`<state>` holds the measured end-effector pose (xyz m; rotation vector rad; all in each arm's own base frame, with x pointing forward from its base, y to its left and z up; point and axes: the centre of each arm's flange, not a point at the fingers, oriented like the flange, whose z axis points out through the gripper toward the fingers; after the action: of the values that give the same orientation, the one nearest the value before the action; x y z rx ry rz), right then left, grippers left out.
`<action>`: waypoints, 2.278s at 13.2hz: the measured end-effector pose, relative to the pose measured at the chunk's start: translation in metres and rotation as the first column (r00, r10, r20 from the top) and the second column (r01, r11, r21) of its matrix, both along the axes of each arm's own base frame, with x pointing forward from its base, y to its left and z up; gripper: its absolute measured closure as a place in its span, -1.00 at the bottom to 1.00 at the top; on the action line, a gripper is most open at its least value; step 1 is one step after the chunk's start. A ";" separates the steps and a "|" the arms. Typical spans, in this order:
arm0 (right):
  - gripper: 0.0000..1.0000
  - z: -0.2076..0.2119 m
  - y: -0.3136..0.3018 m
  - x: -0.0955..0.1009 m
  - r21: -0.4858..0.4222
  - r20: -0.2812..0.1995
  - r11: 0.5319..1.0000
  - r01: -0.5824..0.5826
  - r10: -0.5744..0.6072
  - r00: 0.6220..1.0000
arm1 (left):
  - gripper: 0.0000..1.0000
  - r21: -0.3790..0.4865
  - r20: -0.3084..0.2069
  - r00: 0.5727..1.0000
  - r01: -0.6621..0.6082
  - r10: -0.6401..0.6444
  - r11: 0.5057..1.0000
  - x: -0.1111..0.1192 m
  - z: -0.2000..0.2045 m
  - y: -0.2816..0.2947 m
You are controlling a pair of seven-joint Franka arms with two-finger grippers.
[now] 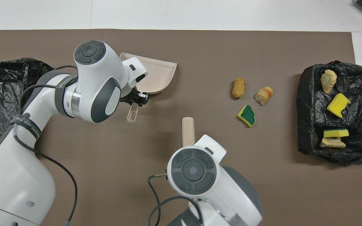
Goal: Sweep and dump trash in bin
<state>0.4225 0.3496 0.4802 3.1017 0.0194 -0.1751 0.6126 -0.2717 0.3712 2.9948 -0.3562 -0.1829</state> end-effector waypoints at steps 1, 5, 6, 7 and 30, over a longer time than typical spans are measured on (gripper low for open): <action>0.49 0.007 -0.019 0.018 0.006 0.016 1.000 0.026 -0.026 1.000 | 0.36 0.000 -0.007 1.000 0.011 -0.011 1.000 0.002 0.002 0.006; 0.49 0.019 -0.080 0.078 0.032 0.047 0.999 0.022 -0.024 0.999 | 0.36 -0.017 -0.006 0.999 0.032 -0.032 0.999 0.014 0.016 0.025; 0.49 0.017 -0.091 0.092 0.040 0.056 0.999 0.004 -0.006 0.998 | 0.36 -0.032 -0.005 1.000 0.030 -0.030 0.999 0.015 0.020 0.025; 0.49 0.015 -0.100 0.104 0.050 0.070 0.999 -0.011 0.007 0.997 | 0.36 -0.048 -0.008 1.000 0.026 -0.027 0.998 0.015 0.022 0.022; 0.49 0.030 -0.121 0.184 -0.026 0.285 0.992 -0.124 0.127 0.950 | 0.36 -0.032 0.075 0.775 0.631 -0.628 0.775 -0.019 0.040 -0.052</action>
<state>0.6070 0.2285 0.5101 3.0713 0.2068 0.2777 0.5939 -0.3242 0.4114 2.7007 -1.3471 -0.1332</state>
